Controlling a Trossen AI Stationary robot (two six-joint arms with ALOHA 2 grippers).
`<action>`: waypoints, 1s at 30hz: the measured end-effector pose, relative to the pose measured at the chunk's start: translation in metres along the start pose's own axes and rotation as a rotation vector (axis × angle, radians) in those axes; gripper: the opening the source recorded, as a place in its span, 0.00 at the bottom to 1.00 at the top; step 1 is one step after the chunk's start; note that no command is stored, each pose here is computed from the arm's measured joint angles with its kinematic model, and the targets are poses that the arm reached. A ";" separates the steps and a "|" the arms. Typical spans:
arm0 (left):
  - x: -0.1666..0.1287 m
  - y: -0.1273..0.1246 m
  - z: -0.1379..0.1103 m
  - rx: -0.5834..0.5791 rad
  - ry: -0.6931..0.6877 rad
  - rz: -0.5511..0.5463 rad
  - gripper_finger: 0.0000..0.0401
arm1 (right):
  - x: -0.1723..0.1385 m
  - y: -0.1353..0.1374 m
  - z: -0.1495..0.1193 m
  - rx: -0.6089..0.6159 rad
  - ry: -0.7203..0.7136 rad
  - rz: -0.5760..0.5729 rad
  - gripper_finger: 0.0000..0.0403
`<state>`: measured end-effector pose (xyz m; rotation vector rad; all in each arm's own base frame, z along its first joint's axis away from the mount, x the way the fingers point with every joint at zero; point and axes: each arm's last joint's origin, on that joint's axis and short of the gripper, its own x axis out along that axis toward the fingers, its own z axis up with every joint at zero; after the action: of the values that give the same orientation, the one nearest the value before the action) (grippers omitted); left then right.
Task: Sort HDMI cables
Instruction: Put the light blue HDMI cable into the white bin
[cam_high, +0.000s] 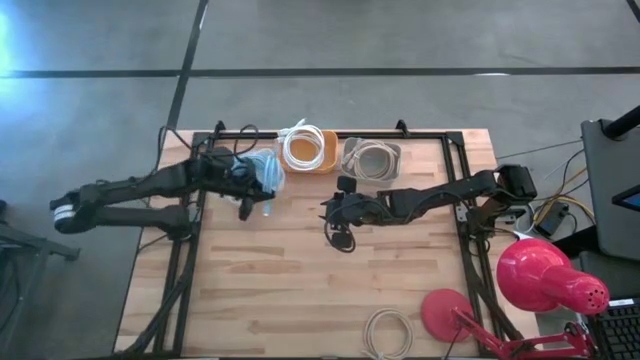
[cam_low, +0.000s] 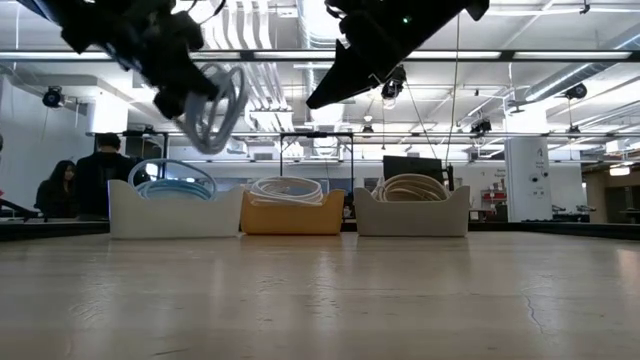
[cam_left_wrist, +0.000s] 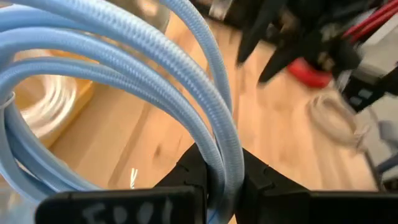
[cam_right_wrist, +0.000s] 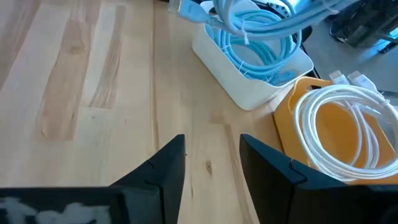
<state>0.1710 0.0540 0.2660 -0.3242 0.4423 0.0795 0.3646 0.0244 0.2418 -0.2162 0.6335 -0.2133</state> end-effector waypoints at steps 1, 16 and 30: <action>-0.002 0.002 -0.003 -0.002 0.017 0.014 0.09 | 0.000 0.000 0.000 0.000 -0.001 0.000 0.36; -0.004 0.051 -0.036 -0.019 -0.115 -0.132 0.09 | 0.002 -0.006 -0.001 0.010 0.004 -0.013 0.35; -0.014 0.087 -0.083 -0.376 -0.105 -0.020 0.09 | 0.003 -0.008 -0.004 0.004 0.035 -0.017 0.34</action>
<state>0.1121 0.1092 0.1760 -0.6908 0.3180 0.1606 0.3635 0.0151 0.2396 -0.2139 0.6657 -0.2351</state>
